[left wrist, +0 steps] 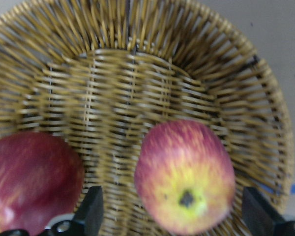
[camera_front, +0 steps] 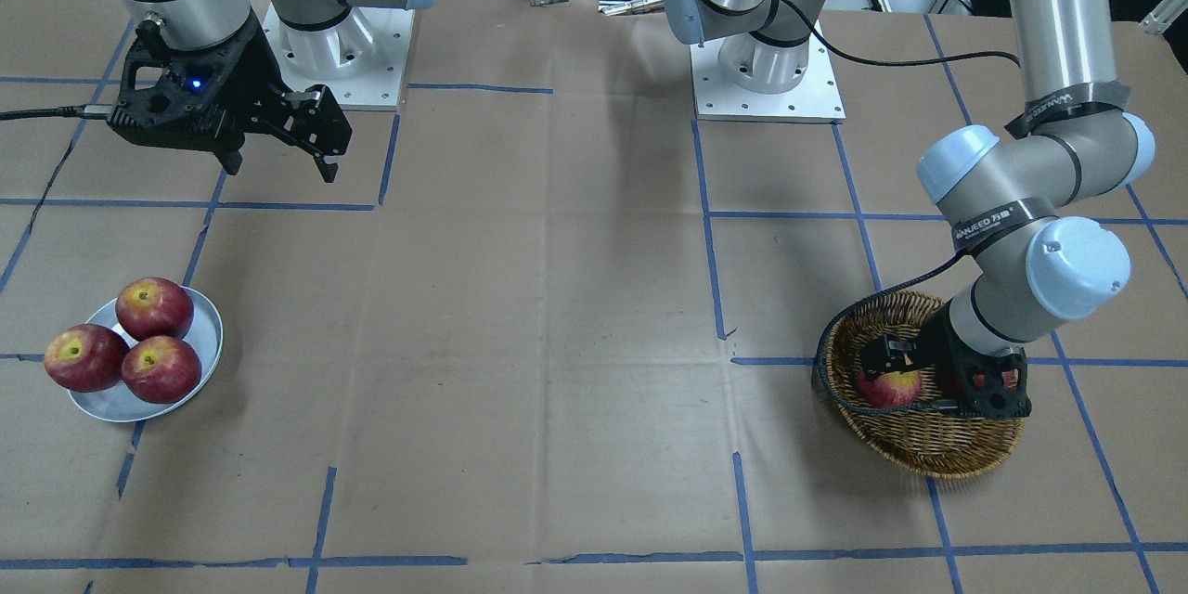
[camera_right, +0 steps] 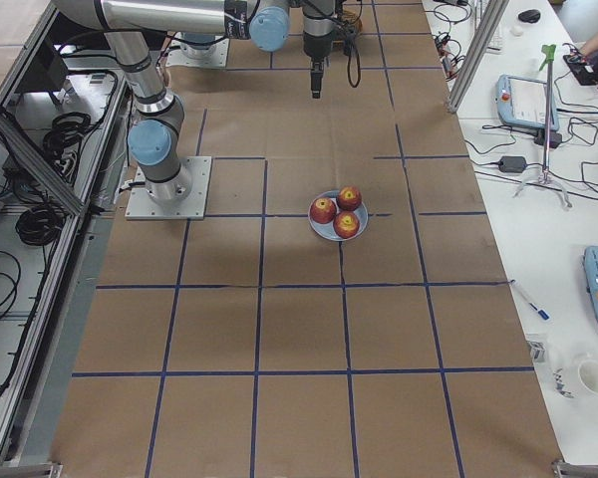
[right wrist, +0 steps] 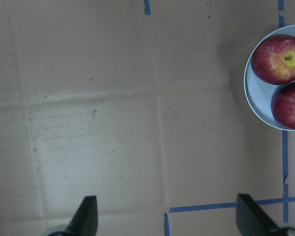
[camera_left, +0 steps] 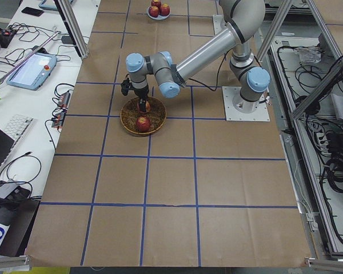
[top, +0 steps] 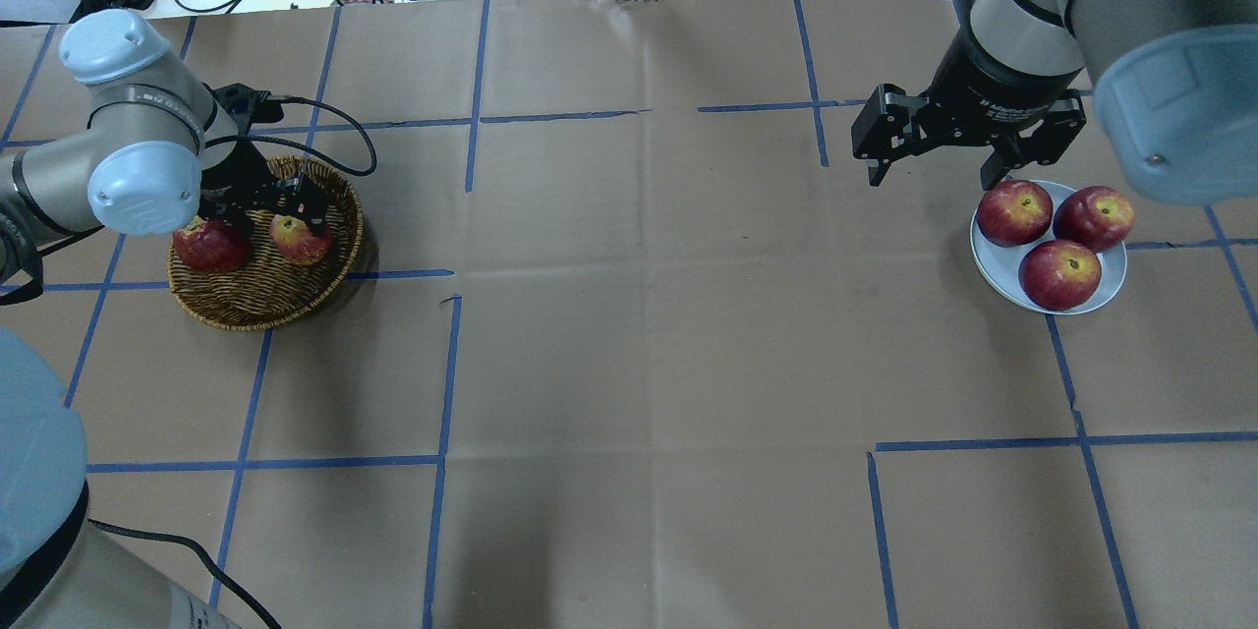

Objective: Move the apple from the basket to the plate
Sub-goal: 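Close the left gripper on the yellow-red apple in the basket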

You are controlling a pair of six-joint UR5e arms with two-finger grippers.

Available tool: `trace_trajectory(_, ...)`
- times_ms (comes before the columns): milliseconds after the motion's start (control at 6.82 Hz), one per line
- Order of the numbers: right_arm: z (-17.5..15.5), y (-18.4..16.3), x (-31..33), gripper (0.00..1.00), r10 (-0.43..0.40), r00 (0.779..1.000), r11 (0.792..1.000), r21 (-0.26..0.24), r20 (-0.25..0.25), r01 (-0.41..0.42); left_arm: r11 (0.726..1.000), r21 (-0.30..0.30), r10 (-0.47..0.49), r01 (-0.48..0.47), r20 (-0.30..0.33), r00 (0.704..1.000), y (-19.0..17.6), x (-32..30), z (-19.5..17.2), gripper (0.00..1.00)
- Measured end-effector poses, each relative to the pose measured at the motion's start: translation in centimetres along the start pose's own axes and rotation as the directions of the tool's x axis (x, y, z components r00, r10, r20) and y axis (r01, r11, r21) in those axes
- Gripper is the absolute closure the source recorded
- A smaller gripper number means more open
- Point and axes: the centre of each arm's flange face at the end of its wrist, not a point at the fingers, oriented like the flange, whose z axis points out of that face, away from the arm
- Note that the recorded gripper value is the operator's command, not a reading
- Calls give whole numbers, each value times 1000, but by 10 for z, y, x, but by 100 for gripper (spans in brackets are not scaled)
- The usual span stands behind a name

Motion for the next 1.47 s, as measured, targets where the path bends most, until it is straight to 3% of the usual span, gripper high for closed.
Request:
trace_trajectory(293, 0, 0, 0, 0, 0, 1000, 1000, 0, 0, 0, 1000, 9, 2, -2, 0, 1000, -4, 2, 7, 20)
trace_trajectory(586, 0, 0, 0, 0, 0, 1000, 1000, 0, 0, 0, 1000, 3, 1, -1, -3, 1000, -3, 3, 11, 25)
trace_trajectory(733, 0, 0, 0, 0, 0, 1000, 1000, 1, 0, 0, 1000, -1, -1, 1, -5, 1000, -2, 4, 13, 35)
trace_trajectory(1026, 0, 0, 0, 0, 0, 1000, 1000, 1, 0, 0, 1000, 2, -3, 3, -4, 1000, -4, 10, 12, 41)
trace_trajectory(1466, 0, 0, 0, 0, 0, 1000, 1000, 1, 0, 0, 998, 39, -45, 45, 12, 999, -6, 43, -18, 41)
